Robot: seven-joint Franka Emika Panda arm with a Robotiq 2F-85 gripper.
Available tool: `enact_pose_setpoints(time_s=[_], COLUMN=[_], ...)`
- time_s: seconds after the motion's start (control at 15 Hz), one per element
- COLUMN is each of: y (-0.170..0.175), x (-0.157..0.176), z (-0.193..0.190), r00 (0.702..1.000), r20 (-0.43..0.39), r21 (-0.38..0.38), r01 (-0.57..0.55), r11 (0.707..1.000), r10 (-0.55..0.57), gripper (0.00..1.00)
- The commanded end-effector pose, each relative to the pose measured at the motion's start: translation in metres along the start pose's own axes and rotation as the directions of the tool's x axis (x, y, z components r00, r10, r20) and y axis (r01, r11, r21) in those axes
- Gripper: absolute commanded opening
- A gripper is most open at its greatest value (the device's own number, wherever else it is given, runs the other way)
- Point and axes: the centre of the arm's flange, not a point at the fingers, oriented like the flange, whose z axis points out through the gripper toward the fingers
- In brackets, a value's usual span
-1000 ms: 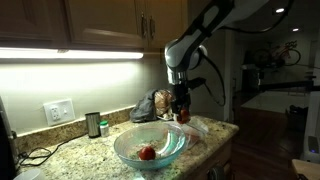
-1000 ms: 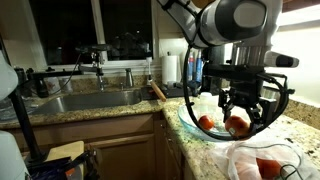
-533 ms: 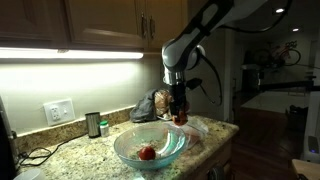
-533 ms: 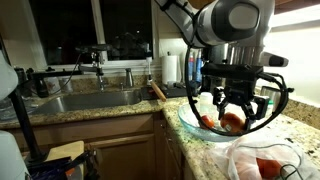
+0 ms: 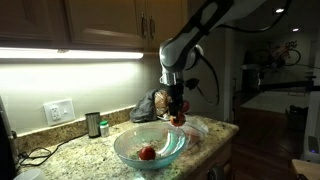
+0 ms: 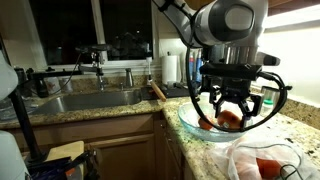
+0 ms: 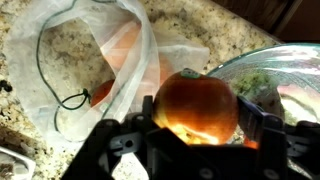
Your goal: Pick up a tomato from the carrier and put it in the bowl
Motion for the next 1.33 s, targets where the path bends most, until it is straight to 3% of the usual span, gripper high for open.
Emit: enact_pose_setpoints(time_s=[0.0,1.27], y=[-0.004,-0.010], x=[0.000,0.024], z=[-0.011,-0.002], r00=[0.999,0.980], r20=[-0.001,-0.038], r21=[-0.006,-0.013], r01=[0.047,0.196], r11=[0.999,0.981], r10=[-0.047,-0.196], gripper=[0.56,0.56])
